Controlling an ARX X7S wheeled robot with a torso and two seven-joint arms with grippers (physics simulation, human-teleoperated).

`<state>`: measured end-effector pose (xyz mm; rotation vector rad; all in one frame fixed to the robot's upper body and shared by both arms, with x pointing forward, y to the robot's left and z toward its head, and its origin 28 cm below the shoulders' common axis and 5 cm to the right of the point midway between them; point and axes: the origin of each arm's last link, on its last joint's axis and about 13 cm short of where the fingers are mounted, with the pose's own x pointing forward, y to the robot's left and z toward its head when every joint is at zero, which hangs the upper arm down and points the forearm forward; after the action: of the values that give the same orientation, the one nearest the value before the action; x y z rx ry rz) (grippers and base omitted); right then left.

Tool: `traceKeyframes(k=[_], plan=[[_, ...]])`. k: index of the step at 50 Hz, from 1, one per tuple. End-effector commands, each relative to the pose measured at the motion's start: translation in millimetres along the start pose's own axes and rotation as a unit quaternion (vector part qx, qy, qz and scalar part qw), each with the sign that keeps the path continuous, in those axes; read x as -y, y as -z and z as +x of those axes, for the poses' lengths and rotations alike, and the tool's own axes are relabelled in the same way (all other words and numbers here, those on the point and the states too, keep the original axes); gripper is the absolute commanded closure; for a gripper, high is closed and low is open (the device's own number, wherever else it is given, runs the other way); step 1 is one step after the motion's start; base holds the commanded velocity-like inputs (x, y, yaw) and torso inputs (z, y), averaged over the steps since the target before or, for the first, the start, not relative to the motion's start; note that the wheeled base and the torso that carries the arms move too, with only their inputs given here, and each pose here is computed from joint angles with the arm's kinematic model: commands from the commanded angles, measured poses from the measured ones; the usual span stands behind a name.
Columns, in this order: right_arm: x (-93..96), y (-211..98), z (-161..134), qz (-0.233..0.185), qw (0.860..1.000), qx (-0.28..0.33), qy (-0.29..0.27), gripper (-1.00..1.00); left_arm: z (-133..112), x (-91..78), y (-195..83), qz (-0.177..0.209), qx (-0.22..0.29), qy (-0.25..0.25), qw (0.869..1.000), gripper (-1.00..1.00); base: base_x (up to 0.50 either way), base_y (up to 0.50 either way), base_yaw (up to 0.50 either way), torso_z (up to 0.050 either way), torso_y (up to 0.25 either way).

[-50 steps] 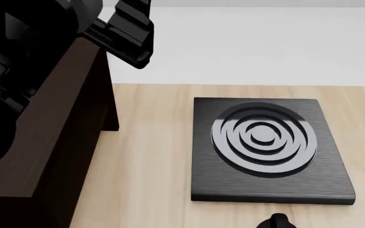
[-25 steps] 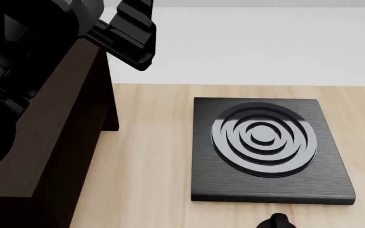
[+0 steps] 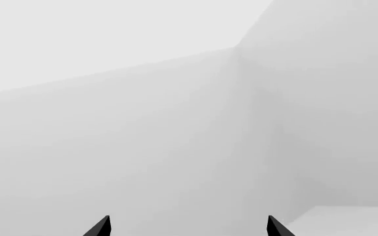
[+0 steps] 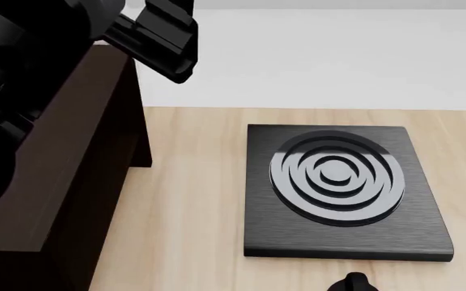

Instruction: Put the frying pan under the cabinet shelf.

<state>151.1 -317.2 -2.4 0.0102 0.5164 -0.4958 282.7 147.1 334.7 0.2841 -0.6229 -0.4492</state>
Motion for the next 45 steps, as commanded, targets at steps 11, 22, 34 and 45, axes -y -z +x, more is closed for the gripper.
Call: traceKeyframes(k=[11, 22, 34, 45], plan=[[-12.6, -67.4, -41.8, -0.036, 0.994, 0.095, -0.029, 1.00, -2.0, -8.9, -17.8, 0.015, 0.015, -0.010, 1.000, -1.00, 0.00, 0.00, 0.00, 0.000, 0.000], [-12.2, -89.4, -60.8, -0.050, 0.991, 0.124, -0.030, 1.00, -5.4, -13.6, -28.9, 0.023, 0.022, -0.012, 0.999, -1.00, 0.00, 0.00, 0.00, 0.000, 0.001], [-20.3, -122.0, -82.2, -0.080, 0.982, 0.164, -0.049, 1.00, -7.2, -20.4, -32.8, 0.027, 0.027, -0.021, 0.999, -1.00, 0.00, 0.00, 0.00, 0.000, 0.001], [-26.7, -138.7, -97.0, -0.104, 0.976, 0.181, -0.066, 1.00, -10.4, -24.6, -33.3, 0.026, 0.026, -0.029, 0.999, -1.00, 0.00, 0.00, 0.00, 0.000, 0.002]])
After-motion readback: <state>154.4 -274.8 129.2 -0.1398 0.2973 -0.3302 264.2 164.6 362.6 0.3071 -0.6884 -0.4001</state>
